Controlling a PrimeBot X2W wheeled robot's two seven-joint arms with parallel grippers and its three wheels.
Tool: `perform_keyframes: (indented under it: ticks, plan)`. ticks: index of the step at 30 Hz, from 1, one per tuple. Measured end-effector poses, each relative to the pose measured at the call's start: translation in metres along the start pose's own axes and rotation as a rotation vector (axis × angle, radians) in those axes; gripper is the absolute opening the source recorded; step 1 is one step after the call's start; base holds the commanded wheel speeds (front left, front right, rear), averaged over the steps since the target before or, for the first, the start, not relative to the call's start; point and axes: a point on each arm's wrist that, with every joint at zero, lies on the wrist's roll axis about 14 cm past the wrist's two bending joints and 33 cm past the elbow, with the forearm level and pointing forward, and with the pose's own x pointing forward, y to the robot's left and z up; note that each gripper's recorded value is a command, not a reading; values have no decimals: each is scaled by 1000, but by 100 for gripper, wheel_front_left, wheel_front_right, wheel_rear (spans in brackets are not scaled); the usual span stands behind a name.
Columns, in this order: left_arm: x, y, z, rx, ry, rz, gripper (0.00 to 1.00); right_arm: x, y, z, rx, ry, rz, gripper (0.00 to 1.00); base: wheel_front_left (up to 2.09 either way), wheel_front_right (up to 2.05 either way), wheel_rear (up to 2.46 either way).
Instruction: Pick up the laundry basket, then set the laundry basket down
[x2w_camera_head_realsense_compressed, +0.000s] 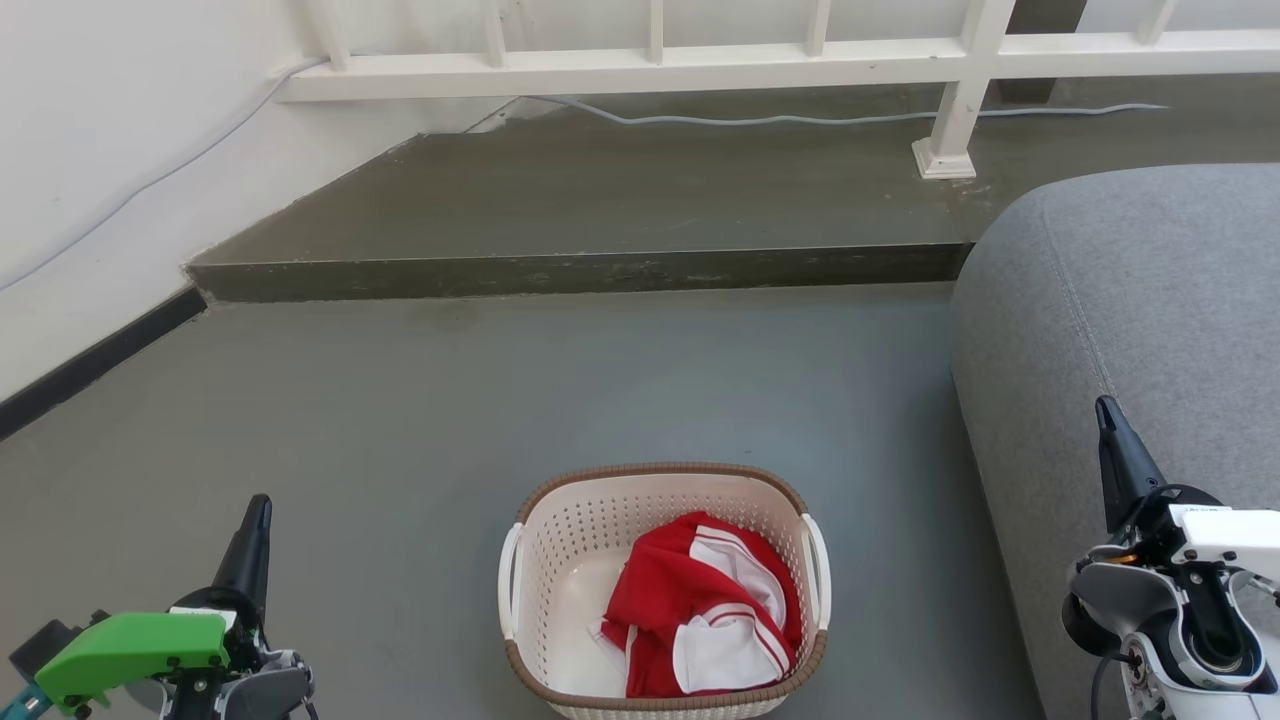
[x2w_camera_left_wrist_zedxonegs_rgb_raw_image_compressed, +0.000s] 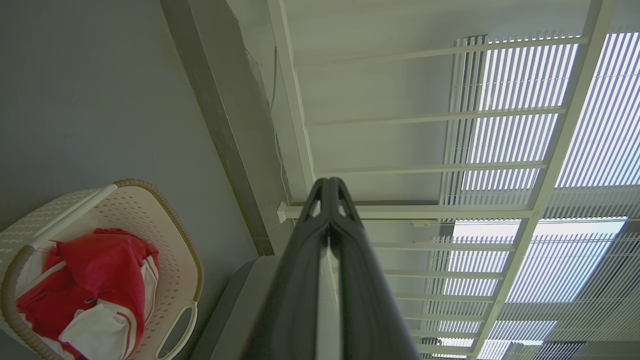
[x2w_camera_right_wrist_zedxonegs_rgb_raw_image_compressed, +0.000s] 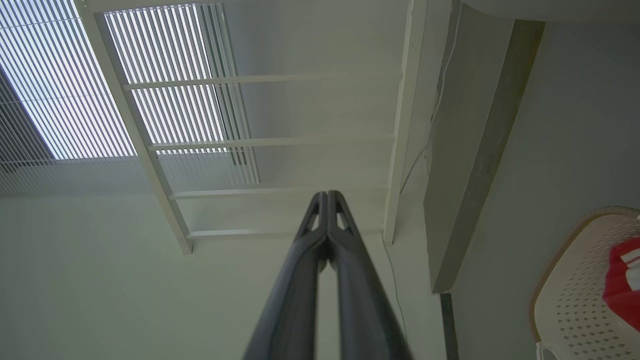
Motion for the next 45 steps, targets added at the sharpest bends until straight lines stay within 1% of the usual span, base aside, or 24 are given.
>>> perform_keyframes:
  ticks: [6, 45]
  plan:
    - [2, -3, -1, 0, 3, -8, 0, 0, -1, 0, 0, -1, -2, 0, 0, 0, 0]
    - [2, 2, 0, -2, 3, 6, 0, 0, -2, 1, 2, -3, -7, 0, 0, 0, 0]
